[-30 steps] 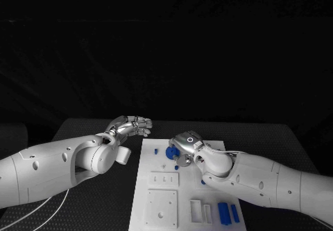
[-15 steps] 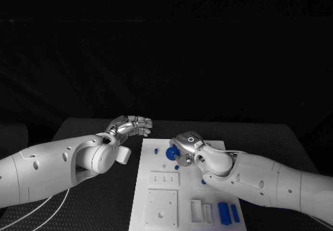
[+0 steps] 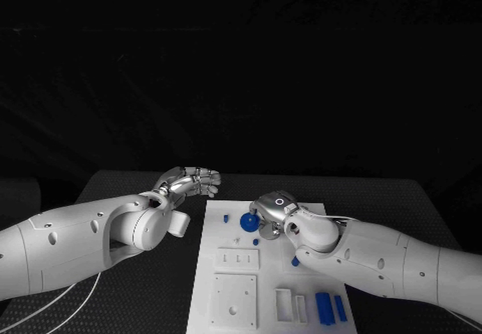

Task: Assemble the parts on the task board

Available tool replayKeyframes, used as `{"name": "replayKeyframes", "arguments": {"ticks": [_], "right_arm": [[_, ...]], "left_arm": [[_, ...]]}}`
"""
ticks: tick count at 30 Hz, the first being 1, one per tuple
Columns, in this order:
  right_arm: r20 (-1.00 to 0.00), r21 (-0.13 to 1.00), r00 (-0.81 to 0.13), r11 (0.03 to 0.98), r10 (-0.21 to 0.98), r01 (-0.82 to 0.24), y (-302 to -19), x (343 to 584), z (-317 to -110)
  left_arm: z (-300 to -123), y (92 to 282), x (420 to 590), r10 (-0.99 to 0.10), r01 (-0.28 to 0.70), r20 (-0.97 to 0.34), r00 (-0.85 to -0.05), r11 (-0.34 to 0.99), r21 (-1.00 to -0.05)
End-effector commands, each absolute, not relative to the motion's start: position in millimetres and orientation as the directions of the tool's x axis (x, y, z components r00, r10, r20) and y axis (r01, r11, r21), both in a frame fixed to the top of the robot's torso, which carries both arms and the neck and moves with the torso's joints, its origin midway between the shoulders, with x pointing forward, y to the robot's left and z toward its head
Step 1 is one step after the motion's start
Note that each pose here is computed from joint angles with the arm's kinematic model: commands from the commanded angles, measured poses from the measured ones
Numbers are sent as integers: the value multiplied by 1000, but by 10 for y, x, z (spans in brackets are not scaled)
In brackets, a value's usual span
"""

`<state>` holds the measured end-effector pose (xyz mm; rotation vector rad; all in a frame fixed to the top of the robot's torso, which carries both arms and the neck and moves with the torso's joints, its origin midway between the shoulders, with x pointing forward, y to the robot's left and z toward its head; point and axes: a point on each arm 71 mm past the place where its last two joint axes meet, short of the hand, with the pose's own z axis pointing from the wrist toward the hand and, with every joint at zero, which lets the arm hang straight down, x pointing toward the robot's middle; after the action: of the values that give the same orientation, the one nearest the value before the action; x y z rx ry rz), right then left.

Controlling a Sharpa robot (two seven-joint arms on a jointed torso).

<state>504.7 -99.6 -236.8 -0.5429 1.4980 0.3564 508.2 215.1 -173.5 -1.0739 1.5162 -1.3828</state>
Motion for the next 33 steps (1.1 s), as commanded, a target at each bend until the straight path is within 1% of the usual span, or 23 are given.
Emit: {"name": "replayKeyframes", "arguments": {"ticks": [1,3,7,9,14,17,19,21,24,27,33], "right_arm": [[-993,-114,30,833,-116,-542,-1036,5044,-2396],[-993,-110,33,834,-110,-540,-1062,5039,-2390],[-997,-76,56,837,-55,-541,-1140,5020,-2349],[-998,-36,59,840,-5,-541,-1194,5005,-2318],[-987,68,82,830,136,-554,-1316,4997,-2123],[-980,108,77,825,181,-555,-1378,5001,-2028],[-973,158,54,822,223,-547,-1454,5019,-1944],[-965,216,7,814,260,-539,-1563,5039,-1900],[-957,268,-45,810,287,-522,-1743,5078,-1857],[-934,349,-109,808,340,-475,-2001,5125,-1852],[-908,417,-155,797,390,-436,-2345,5176,-1878]], "left_arm": [[-1715,2136,5086,-946,-59,-16,-325,37,-998],[-1715,2143,5089,-946,-59,-17,-324,38,-998],[-1716,2162,5095,-947,-58,-18,-319,39,-998],[-1716,2168,5098,-948,-57,-19,-318,39,-998],[-1716,2194,5112,-950,-54,-21,-312,40,-998],[-1717,2211,5124,-951,-53,-23,-309,41,-998],[-1718,2227,5133,-952,-52,-24,-306,42,-998],[-1722,2238,5152,-952,-52,-24,-306,42,-998],[-1726,2265,5171,-953,-52,-26,-303,44,-998],[-1730,2289,5199,-953,-48,-30,-301,47,-998],[-1732,2300,5227,-947,-33,-44,-317,57,-998]]}}
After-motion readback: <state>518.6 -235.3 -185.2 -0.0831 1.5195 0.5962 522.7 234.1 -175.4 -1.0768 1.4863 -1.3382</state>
